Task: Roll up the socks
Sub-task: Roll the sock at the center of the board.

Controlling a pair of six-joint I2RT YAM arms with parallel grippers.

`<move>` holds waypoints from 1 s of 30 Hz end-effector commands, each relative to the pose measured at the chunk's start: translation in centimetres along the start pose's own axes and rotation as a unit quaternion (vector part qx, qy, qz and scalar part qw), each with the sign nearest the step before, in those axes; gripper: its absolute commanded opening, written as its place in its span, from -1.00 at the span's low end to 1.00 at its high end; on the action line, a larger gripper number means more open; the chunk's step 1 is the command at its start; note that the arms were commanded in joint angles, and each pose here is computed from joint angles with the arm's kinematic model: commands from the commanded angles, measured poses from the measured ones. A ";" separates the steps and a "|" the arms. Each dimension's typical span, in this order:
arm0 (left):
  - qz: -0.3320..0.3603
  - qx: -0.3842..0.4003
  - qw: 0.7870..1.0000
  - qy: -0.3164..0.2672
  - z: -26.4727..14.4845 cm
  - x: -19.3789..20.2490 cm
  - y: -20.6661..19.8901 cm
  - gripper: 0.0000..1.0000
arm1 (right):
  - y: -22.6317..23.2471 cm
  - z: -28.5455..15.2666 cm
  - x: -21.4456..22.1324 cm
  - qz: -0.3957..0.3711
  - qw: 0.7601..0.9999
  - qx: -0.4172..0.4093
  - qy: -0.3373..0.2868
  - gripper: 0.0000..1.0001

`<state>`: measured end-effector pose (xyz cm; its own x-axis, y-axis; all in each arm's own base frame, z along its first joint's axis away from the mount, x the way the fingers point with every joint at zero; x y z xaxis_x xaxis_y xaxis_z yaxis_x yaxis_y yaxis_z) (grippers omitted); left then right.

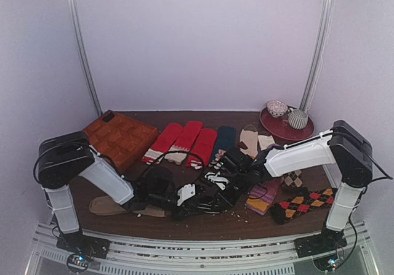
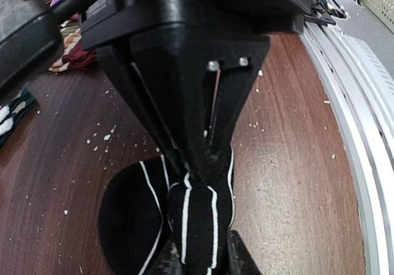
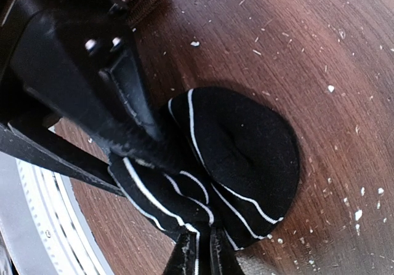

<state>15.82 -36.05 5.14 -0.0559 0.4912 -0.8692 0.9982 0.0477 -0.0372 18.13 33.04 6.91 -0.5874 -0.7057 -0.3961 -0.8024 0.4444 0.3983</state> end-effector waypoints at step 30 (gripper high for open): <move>-0.059 0.020 0.998 0.011 1.5 0.9 -0.6 -1.00 | -1.2 0.6 2.6 0.026 0.999 0.025 0.039 -0.61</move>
<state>16.33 -37.97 5.87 -0.0961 0.4427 -0.8915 0.9954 0.0469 -0.0840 18.28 32.85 6.71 -0.6001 -0.6999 -0.3874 -0.7918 0.4506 0.4124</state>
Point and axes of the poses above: each gripper's point midway between its finger pads, its own z axis out along the fingers, its own y axis along the line the jaws close on, x = y × z, the point moved 5 cm from there along -z, back along the fingers, and after that the axes turned 1 degree about -z, right-handed, at the moved point
